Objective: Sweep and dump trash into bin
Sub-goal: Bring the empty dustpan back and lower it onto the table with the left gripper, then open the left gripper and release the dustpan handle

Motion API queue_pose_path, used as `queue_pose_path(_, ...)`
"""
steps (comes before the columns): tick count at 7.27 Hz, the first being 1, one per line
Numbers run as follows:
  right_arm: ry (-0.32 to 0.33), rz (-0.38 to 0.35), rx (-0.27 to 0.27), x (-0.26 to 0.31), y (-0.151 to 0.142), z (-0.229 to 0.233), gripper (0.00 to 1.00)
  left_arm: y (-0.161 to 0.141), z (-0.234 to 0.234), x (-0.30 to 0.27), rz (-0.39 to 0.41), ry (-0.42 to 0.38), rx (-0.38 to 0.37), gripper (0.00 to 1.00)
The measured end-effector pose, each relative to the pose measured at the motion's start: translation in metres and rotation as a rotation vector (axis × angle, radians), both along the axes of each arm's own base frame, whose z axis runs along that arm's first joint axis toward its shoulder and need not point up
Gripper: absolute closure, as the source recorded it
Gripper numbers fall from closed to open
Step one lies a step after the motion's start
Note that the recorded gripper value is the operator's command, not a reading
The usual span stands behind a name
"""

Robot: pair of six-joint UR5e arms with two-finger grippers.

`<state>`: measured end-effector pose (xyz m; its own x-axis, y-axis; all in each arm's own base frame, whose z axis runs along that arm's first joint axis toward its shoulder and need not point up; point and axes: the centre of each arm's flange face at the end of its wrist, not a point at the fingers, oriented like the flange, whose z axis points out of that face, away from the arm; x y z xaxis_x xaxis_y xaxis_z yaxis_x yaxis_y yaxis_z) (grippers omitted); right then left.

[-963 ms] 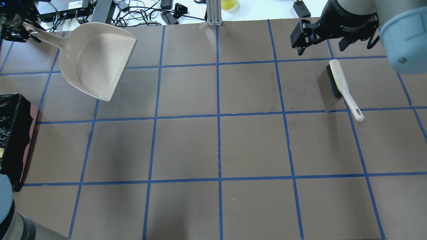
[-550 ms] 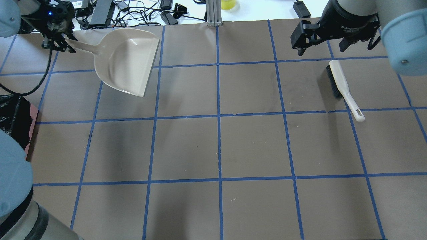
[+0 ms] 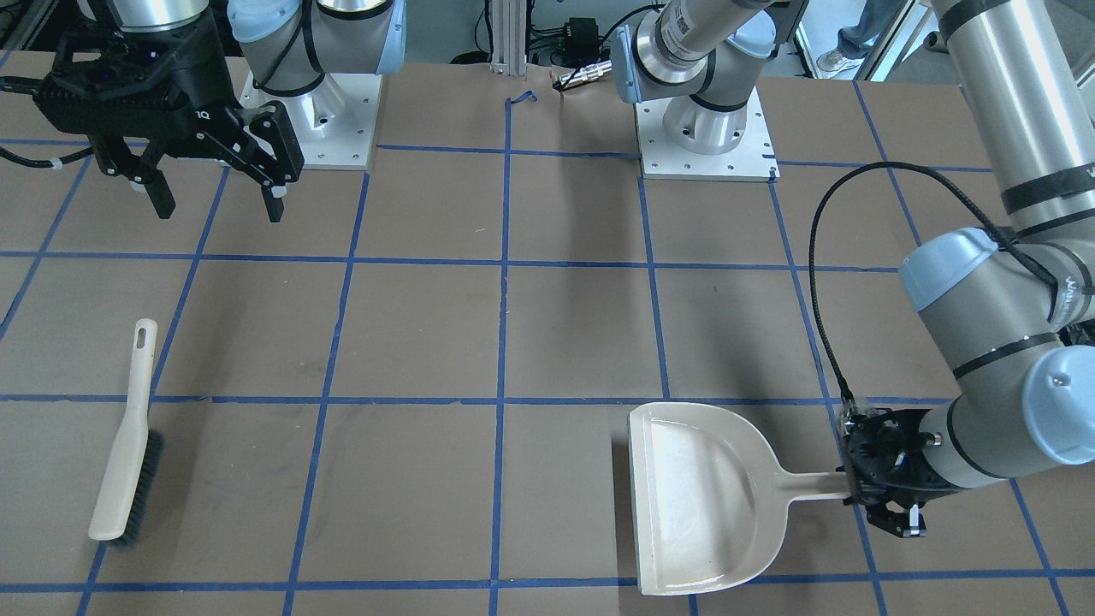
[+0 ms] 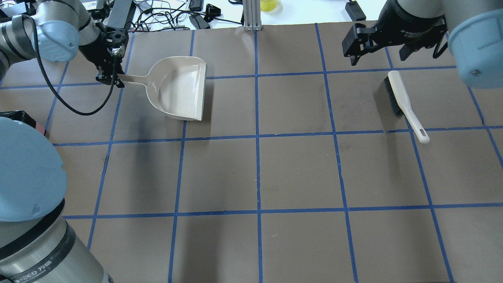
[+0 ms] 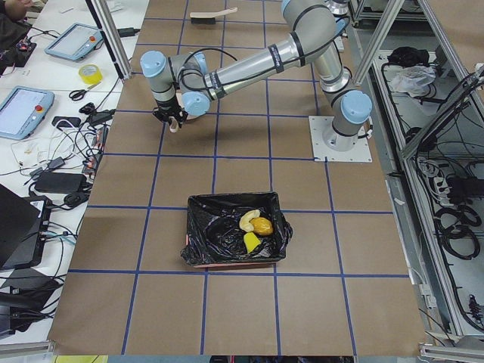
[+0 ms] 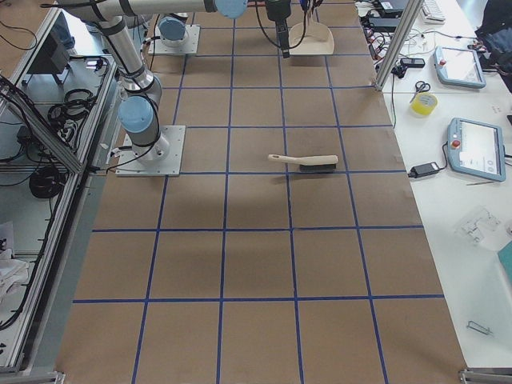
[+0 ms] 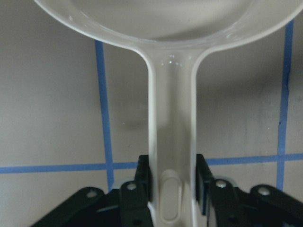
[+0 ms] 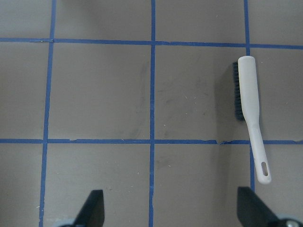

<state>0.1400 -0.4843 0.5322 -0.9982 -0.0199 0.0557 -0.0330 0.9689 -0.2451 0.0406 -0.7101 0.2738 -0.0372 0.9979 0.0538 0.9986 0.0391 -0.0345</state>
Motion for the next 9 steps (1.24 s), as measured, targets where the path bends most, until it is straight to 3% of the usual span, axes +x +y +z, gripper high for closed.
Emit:
queue_pose_path(2,0.0,0.0,-0.002,0.0,0.001,0.001,0.0,0.001,-0.015,-0.009,0.036,0.001,0.021,1.0)
queue_pose_path(7,0.0,0.001,-0.003,0.0,0.004,0.003,0.0,0.014,-0.029,-0.019,0.019,-0.012,0.016,0.97)
queue_pose_path(8,0.0,0.002,-0.002,0.001,0.004,0.003,0.0,0.017,-0.03,-0.019,0.017,-0.02,0.011,0.76)
queue_pose_path(9,0.0,0.002,-0.003,0.001,0.004,0.003,0.0,0.017,-0.03,-0.019,0.017,-0.024,0.008,0.35)
